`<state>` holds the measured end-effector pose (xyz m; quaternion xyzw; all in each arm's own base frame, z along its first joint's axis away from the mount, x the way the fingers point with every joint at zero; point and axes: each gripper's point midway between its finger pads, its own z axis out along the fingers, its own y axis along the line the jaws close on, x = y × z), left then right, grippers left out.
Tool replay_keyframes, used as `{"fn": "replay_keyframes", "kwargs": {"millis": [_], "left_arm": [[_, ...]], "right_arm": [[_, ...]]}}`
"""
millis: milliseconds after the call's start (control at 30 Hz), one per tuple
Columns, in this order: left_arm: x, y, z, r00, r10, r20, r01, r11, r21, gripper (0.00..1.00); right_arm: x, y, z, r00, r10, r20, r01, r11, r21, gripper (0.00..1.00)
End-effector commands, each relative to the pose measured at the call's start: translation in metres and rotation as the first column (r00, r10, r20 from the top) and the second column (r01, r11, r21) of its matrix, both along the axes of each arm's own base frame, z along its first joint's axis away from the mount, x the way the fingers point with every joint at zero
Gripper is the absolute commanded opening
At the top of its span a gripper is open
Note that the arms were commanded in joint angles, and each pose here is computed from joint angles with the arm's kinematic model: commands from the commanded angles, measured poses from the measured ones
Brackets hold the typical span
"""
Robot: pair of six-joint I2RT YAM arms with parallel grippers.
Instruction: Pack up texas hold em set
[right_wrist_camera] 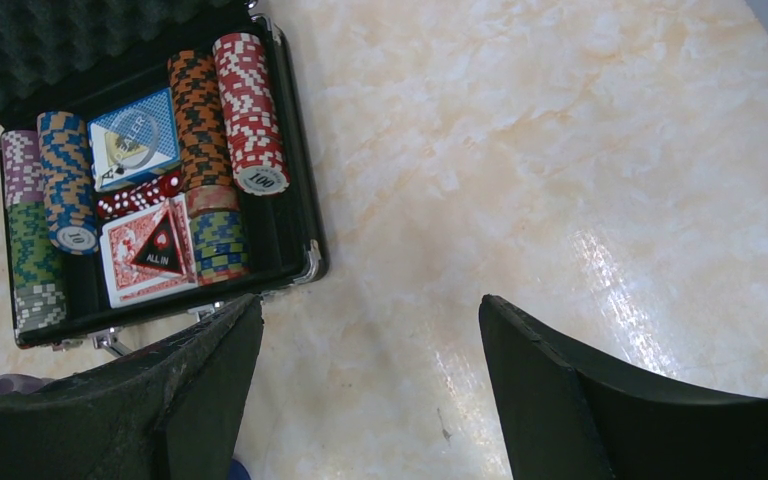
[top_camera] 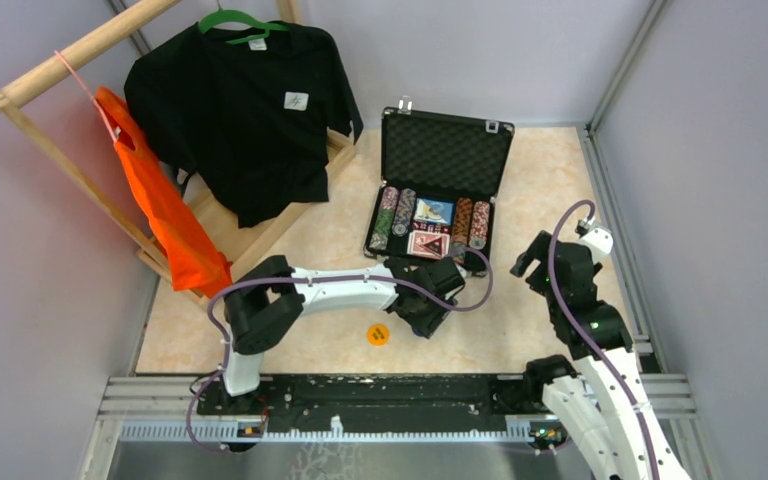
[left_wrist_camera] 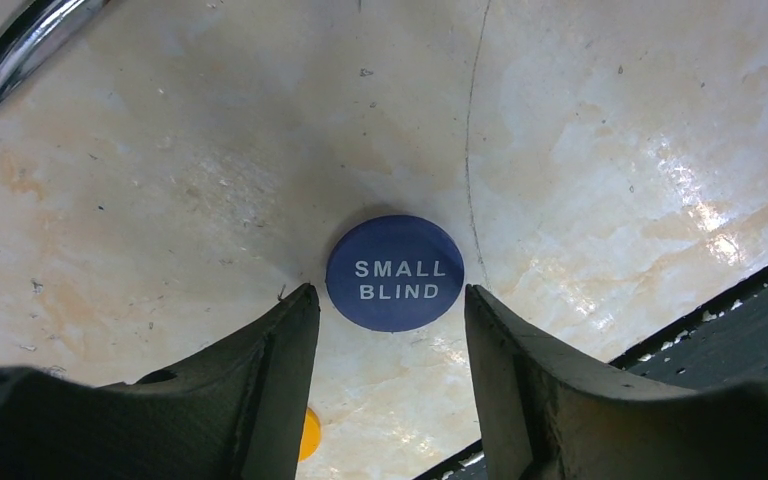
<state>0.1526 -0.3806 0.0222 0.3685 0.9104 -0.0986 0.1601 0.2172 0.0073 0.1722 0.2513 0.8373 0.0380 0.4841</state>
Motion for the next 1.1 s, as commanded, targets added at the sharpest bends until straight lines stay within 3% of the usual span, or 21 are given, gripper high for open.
{"fn": "replay_keyframes", "kwargs": {"millis": [0,433,1067], "left_arm": [[0.002,-0.01,0.006,1.0,-0.007,0.013,0.008,1.0,-0.025,0.62],[0.002,-0.019,0.01,1.0,-0.022,0.013,0.023,0.997,-0.067,0.65],[-0.003,-0.004,-0.015,1.0,-0.017,-0.014,0.017,1.0,0.011,0.63]], "right_arm": [[0.005,-0.002,0.01,0.999,-0.003,0.049,0.003,1.0,-0.001,0.8],[0.005,-0.002,0.01,0.999,-0.005,0.05,0.005,1.0,-0.001,0.79],[0.005,-0.002,0.011,0.998,-0.005,0.055,0.005,1.0,-0.002,0.79]]}}
